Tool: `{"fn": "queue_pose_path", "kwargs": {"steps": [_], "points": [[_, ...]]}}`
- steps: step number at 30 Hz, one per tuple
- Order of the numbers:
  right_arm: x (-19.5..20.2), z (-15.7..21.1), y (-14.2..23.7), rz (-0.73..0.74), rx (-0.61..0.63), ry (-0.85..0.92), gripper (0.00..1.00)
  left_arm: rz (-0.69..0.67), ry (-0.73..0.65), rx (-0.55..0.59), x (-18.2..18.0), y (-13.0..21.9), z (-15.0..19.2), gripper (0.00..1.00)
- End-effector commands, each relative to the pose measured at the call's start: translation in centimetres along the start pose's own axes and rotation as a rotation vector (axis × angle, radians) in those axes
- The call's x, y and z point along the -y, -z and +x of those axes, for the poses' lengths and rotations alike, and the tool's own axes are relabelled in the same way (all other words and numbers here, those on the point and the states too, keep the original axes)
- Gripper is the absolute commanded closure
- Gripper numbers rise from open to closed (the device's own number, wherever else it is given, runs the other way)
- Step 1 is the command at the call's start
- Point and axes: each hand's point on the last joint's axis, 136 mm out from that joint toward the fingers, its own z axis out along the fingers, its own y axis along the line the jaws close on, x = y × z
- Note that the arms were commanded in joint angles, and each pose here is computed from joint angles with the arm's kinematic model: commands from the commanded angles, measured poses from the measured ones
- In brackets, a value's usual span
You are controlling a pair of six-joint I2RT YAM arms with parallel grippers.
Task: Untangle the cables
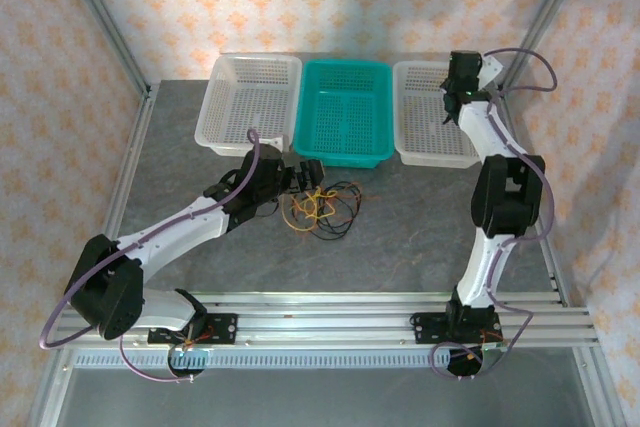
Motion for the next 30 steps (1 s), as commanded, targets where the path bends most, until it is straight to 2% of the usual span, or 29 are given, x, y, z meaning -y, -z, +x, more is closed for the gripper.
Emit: {"fn": "queue_pose_path", "kwargs": {"steps": [1,4,8,13,17,19,23,27,30], "points": [[-0.2,2.0,-1.2,0.002,-0.102,-0.018,0.98,0.047,0.019,0.028,0.8,0.7,-0.8,0.01],[0.1,3.1,-1.8,0.019,-0.135,-0.006,0.9,0.047,0.022,0.024,0.8,0.6,-0.6,0.01],[0.7,2.4,-1.1,0.037,-0.117,-0.002,0.7,0.045,0.032,0.023,0.6,0.6,-0.5,0.01],[0.7,-0.3,1.1,0.03,-0.054,0.025,0.38,0.03,0.044,0.027,0.3,0.6,-0.4,0.0],[0.5,-1.9,3.0,0.003,-0.02,0.05,0.16,0.018,0.053,0.036,0.0,0.4,-0.5,0.01],[0.5,-2.5,4.0,-0.017,-0.008,0.058,0.13,0.02,0.058,0.037,0.1,0.4,-0.5,0.01],[0.5,-3.6,6.4,-0.059,0.022,0.071,0.12,0.027,0.061,0.031,0.2,0.2,-0.5,0.01],[0.4,-4.0,8.9,-0.131,0.04,0.076,0.14,0.025,0.056,0.034,0.3,0.0,-0.6,0.01],[0.2,-3.7,10.4,-0.178,0.007,0.094,0.17,0.039,0.062,0.032,0.5,0.0,-0.6,0.01]]}}
